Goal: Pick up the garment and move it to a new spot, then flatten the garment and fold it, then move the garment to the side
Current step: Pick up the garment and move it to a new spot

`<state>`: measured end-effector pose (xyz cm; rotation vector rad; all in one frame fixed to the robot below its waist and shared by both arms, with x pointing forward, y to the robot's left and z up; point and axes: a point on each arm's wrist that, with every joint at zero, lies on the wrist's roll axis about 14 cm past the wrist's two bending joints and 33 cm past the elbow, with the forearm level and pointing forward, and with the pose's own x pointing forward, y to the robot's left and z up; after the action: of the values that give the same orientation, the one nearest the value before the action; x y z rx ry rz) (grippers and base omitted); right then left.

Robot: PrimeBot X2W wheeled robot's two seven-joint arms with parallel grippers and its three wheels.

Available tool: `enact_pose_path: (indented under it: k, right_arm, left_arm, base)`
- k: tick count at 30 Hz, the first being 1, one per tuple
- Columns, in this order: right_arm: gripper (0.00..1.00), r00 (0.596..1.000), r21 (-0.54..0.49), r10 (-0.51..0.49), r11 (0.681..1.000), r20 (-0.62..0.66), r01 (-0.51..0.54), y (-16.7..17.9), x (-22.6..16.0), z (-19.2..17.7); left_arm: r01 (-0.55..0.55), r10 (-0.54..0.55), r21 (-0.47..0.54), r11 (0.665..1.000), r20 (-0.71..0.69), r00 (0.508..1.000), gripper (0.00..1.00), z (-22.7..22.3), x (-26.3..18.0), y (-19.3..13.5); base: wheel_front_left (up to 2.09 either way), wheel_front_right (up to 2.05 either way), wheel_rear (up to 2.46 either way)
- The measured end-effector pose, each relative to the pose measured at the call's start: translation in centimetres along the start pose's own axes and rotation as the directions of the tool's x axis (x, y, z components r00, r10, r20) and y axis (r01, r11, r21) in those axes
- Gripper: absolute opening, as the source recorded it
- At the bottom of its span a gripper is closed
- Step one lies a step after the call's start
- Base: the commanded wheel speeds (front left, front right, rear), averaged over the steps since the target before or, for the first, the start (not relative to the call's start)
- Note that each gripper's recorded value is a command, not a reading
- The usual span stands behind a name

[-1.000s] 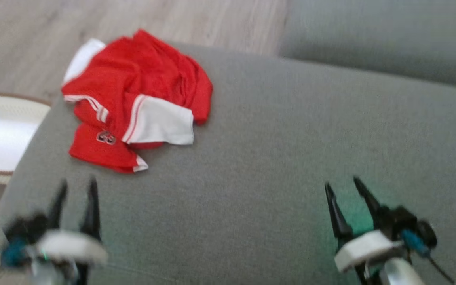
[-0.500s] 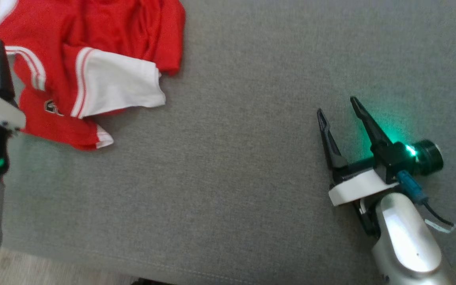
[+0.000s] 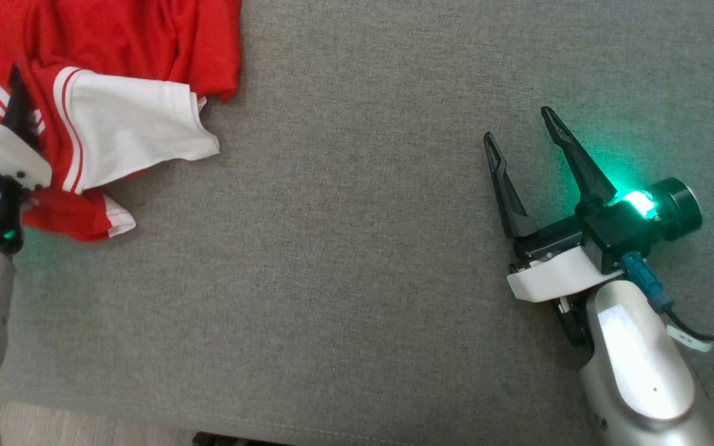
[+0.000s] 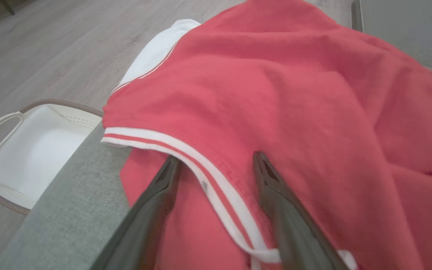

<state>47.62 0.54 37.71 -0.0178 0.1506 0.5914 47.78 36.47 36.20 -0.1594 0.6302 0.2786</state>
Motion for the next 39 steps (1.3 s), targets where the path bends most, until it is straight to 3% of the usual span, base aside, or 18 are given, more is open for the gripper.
enact_pose_path:
  k: [6, 7, 8, 10, 17, 25, 32, 35, 38, 39]
  right_arm:
    - [1.0, 1.0, -0.006, -0.006, 1.0, -0.009, 0.006, -0.2, -0.1, 0.1]
    - [1.0, 1.0, -0.007, -0.007, 1.0, -0.009, 0.007, -0.2, -0.2, 0.1]
    - [1.0, 1.0, -0.008, -0.008, 1.0, -0.008, 0.008, -0.3, -0.2, 0.2]
    - [1.0, 1.0, -0.011, -0.011, 1.0, -0.007, 0.011, -0.3, -0.3, 0.3]
    - [1.0, 0.999, 0.002, -0.034, 0.999, -0.011, 0.034, -0.9, -1.2, 0.8]
    - [1.0, 0.997, 0.053, -0.062, 0.997, -0.037, 0.064, -0.3, -4.8, 1.0]
    - [1.0, 0.994, 0.083, -0.106, 0.991, 0.013, 0.105, -0.5, -7.4, 3.5]
    - [1.0, 0.992, 0.092, -0.126, 0.988, 0.031, 0.122, -0.4, -8.8, 4.3]
    - [1.0, 0.987, 0.103, -0.153, 0.984, 0.046, 0.148, -0.6, -10.2, 4.9]
    - [1.0, 0.987, 0.103, -0.153, 0.984, 0.046, 0.148, -0.6, -10.2, 4.9]
  left_arm:
    - [0.062, -0.062, -0.004, 0.998, -0.044, 0.997, 0.98, -1.2, 0.2, -2.1]
    - [0.073, -0.074, -0.005, 0.997, -0.049, 0.996, 0.84, -1.2, 0.2, -2.4]
    - [0.089, -0.089, 0.001, 0.996, -0.051, 0.995, 0.4, -1.2, 0.2, -2.8]
    - [0.117, -0.116, 0.002, 0.993, -0.047, 0.992, 0.0, -1.0, 0.1, -3.6]
    - [0.155, -0.155, 0.017, 0.988, 0.071, 0.985, 0.0, 2.7, -1.3, -3.7]
    - [0.165, -0.194, 0.115, 0.98, 0.317, 0.928, 0.0, 12.1, -5.6, -2.8]
    - [0.259, -0.328, 0.206, 0.944, 0.487, 0.809, 0.0, 19.6, -11.6, -5.9]
    - [0.325, -0.412, 0.254, 0.911, 0.529, 0.742, 0.0, 22.0, -14.6, -8.4]
    - [0.412, -0.514, 0.307, 0.858, 0.544, 0.664, 0.0, 23.7, -17.7, -11.7]
    - [0.412, -0.514, 0.307, 0.858, 0.544, 0.664, 0.0, 23.7, -17.7, -11.7]
  base:
    - [0.0, 0.0, 0.0]
    - [0.0, 0.0, 0.0]
    - [0.0, 0.0, 0.0]
    - [0.0, 0.0, 0.0]
    - [0.0, 0.0, 0.0]
    - [0.0, 0.0, 0.0]
    - [0.0, 0.0, 0.0]
    - [0.0, 0.0, 0.0]
    - [0.0, 0.0, 0.0]
    - [0.0, 0.0, 0.0]
